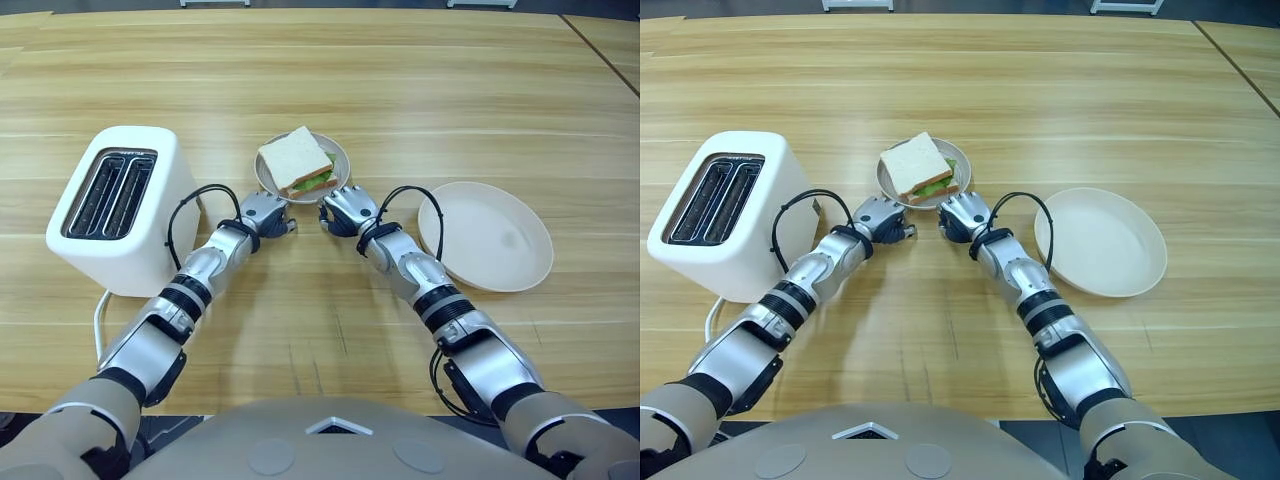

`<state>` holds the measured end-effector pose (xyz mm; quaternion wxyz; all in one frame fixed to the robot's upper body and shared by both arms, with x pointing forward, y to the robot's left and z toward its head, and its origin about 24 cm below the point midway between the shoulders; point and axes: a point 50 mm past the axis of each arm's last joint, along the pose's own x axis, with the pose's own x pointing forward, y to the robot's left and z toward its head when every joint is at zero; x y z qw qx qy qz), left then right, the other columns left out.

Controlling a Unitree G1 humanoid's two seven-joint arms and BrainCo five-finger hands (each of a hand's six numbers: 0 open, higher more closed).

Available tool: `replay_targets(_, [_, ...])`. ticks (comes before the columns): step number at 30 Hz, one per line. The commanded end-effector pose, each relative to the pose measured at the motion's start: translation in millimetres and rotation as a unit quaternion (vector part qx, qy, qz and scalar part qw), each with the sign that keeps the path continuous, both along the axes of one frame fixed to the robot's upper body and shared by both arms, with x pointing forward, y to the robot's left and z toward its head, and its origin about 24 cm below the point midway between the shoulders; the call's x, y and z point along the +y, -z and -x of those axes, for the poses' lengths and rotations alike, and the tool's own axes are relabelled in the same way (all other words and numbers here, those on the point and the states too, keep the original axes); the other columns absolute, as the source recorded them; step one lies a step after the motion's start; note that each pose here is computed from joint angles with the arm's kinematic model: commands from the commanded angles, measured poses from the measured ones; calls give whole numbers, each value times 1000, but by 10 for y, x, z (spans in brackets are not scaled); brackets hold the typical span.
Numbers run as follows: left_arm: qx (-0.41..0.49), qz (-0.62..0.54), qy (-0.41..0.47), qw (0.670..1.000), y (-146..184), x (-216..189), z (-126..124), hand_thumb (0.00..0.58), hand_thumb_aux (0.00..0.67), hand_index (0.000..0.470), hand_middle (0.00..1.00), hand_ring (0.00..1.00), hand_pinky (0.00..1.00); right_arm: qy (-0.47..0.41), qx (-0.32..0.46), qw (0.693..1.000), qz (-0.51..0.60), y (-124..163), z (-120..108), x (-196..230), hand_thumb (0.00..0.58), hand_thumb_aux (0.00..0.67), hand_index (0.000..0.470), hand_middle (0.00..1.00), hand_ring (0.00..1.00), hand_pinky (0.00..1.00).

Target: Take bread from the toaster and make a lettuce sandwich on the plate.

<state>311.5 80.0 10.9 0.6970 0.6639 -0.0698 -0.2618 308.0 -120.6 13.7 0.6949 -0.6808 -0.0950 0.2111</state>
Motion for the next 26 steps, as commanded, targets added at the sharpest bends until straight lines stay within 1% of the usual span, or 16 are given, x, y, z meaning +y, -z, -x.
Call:
replay_targets(1, [6,54,10,998,-37,87,316,580,670,470,1000,1000,1000,15,31,999,-41,42,237,-182,580,670,470,1000,1000,1000])
replay_targets(2, [0,91,14,996,-107,100,434,580,670,470,1000,1000,1000,23,35,996,-79,-11,331,-230,532,478,335,1000,1000,1000])
replay_targets(3, [2,137,13,990,-177,121,559,559,544,382,561,561,561,29,37,992,-116,-75,430,-277,316,218,153,1000,1000,1000])
replay_targets(4, [-1,171,15,985,-244,158,696,500,420,295,63,63,63,38,36,986,-159,-153,533,-331,83,50,35,1000,1000,1000])
replay_targets(5, [10,214,11,977,-291,204,821,0,0,0,0,0,0,45,36,977,-204,-226,625,-376,0,0,0,871,871,871])
replay_targets(6, [17,252,6,968,-333,259,928,0,0,0,0,0,0,55,37,967,-245,-287,713,-422,0,0,0,796,796,796])
replay_targets(7, [25,283,1,959,-363,316,1016,0,0,0,0,0,0,58,37,956,-286,-341,794,-453,0,0,0,420,420,420])
replay_targets(8, [32,313,-3,949,-388,373,1091,0,0,0,0,0,0,57,39,941,-331,-389,874,-468,0,0,0,157,157,157])
replay_targets(9, [38,352,-7,935,-416,429,1163,0,0,0,0,0,0,54,49,917,-393,-435,964,-469,0,0,0,0,0,0])
replay_targets(11, [89,430,-7,898,-428,484,1311,0,0,0,0,0,0,47,55,868,-492,-503,1103,-507,0,0,0,0,0,0])
replay_targets(14, [126,541,16,832,-516,531,1489,0,0,0,0,0,0,62,101,766,-632,-510,1233,-649,0,0,0,0,0,0])
replay_targets(18, [110,628,19,770,-647,680,1519,0,0,0,0,0,0,16,202,644,-738,-519,1413,-685,0,0,0,0,0,0])
replay_targets(20, [137,665,16,734,-670,729,1468,0,0,0,0,0,0,6,223,573,-788,-560,1421,-767,0,0,0,0,0,0])
replay_targets(21, [144,674,13,724,-672,747,1443,0,0,0,0,0,0,6,228,548,-805,-571,1403,-815,0,0,0,0,0,0])
replay_targets(23, [138,680,-7,720,-659,794,1394,0,0,0,0,0,0,23,221,533,-816,-568,1320,-899,0,0,0,0,0,0])
replay_targets(26, [131,701,-18,701,-698,842,1359,0,0,0,0,0,0,29,219,542,-811,-594,1312,-901,0,0,0,0,0,0])
